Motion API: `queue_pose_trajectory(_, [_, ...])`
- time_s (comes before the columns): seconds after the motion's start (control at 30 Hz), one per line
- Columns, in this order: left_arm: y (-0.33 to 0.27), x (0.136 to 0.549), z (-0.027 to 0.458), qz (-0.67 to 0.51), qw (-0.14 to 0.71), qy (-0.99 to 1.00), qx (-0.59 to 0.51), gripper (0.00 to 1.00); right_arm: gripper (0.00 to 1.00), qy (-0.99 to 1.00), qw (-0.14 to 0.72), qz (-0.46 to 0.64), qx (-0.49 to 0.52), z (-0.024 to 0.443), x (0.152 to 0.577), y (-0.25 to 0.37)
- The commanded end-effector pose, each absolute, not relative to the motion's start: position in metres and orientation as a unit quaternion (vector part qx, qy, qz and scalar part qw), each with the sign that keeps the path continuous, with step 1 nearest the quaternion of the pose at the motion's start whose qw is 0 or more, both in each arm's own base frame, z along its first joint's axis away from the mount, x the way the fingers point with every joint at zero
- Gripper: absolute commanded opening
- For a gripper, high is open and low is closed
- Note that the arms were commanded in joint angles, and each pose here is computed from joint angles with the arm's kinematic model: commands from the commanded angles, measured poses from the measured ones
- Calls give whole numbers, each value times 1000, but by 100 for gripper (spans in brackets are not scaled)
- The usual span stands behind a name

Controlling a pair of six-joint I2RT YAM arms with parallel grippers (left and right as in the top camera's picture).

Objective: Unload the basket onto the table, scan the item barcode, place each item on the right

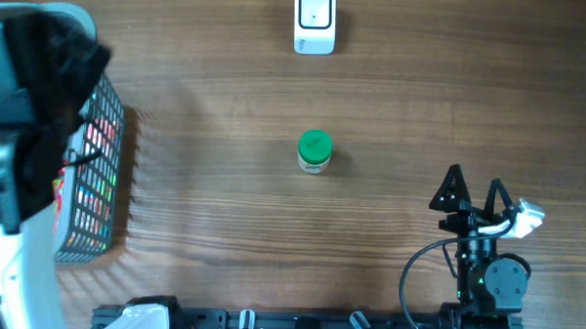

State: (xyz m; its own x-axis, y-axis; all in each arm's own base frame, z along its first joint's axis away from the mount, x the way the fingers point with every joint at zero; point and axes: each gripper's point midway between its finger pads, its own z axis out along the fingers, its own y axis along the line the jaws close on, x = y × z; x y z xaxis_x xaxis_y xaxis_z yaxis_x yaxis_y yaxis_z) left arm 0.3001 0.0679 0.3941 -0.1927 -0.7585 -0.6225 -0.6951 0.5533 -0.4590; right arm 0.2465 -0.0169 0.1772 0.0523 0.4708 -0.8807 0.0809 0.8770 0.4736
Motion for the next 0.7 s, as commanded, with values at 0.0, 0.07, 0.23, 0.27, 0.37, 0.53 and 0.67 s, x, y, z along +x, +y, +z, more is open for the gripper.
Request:
queue_pose_trajectory(0.0, [131,267,360,63,364,748,-551,100,100,672,700,135,200,179,246,-17])
queue_pose_trajectory(0.07, [160,255,321,84,296,724,-617,100,100,672,700,135,200,179,246,-17])
queue_pose_trajectory(0.23, [203,237,216,110,125,707,-687,100,100,672,700,135,200,179,246,-17])
queue_pose_trajectory(0.27, [206,234,195,113,92,707,-692,100,100,672,700,135,200,179,246,-17])
queue_pose_trajectory(0.37, [200,233,131,106,21,717,-689,100,100,672,700,135,200,179,246,-17])
queue_pose_trajectory(0.53, [187,220,58,102,-8,719,-687,100,100,672,700,135,200,179,246,-17])
queue_pose_trajectory(0.67, [184,214,26,103,-12,719,-687,100,100,672,700,135,200,179,246,-17])
